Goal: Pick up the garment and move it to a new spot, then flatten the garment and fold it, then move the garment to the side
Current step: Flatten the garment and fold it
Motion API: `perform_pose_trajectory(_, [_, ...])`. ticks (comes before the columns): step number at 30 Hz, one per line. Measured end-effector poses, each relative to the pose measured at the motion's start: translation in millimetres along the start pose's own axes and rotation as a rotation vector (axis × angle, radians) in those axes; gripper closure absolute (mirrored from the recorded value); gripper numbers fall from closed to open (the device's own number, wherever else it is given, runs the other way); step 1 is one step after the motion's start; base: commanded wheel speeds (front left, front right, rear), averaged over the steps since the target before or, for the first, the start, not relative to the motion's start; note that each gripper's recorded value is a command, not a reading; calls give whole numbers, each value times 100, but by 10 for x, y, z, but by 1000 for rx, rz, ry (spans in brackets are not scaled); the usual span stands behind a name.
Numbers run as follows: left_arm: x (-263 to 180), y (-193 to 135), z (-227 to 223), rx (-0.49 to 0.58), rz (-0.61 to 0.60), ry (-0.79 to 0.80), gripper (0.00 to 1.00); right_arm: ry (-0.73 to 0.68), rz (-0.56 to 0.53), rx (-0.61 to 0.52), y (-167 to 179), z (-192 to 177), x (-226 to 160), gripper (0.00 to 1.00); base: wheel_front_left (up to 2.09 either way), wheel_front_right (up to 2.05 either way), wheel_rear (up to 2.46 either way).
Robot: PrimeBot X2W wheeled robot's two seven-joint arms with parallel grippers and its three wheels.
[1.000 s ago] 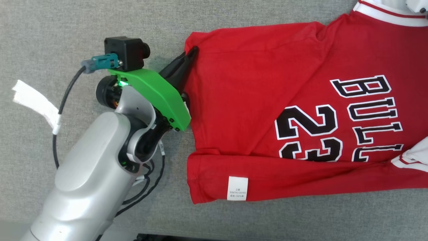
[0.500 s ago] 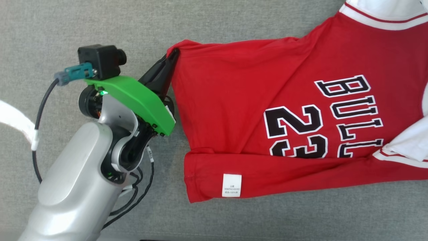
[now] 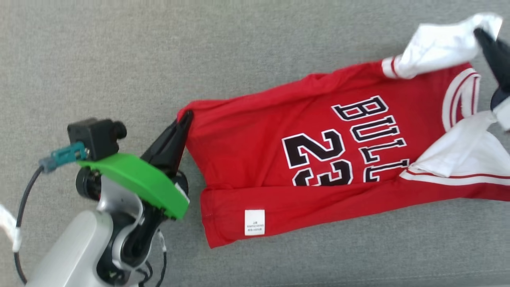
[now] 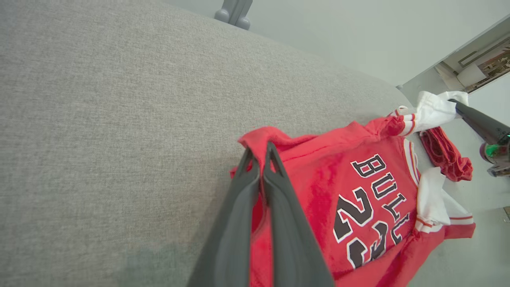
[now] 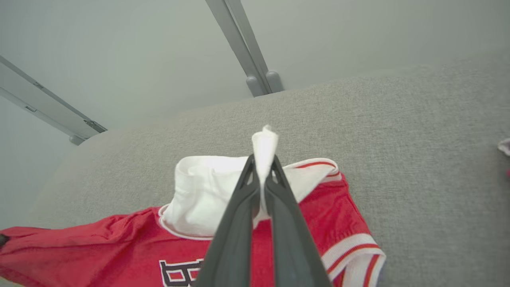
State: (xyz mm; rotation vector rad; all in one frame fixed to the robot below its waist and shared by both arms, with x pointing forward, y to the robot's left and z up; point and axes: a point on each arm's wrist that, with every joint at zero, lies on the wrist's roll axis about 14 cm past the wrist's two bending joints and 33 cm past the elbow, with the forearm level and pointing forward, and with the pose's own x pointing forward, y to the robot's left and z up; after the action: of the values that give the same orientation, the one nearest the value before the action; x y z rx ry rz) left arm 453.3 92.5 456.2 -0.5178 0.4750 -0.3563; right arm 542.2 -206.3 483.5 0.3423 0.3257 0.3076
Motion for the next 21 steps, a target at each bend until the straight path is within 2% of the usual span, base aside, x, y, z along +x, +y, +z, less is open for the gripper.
perform_pose_trajectory(10, [-351, -269, -254, -73, -36, 46, 100, 21, -89, 97, -64, -325, -762, 100, 0, 0, 0])
perform_pose_trajectory(17, [-417, -295, -323, -85, -34, 61, 100, 18, -104, 107, -54, -323, -868, 100, 0, 0, 0])
perform_pose_trajectory(21, [-463, -238, -460, -103, -9, 97, 100, 69, -113, 112, -68, -456, -904, 100, 0, 0, 0])
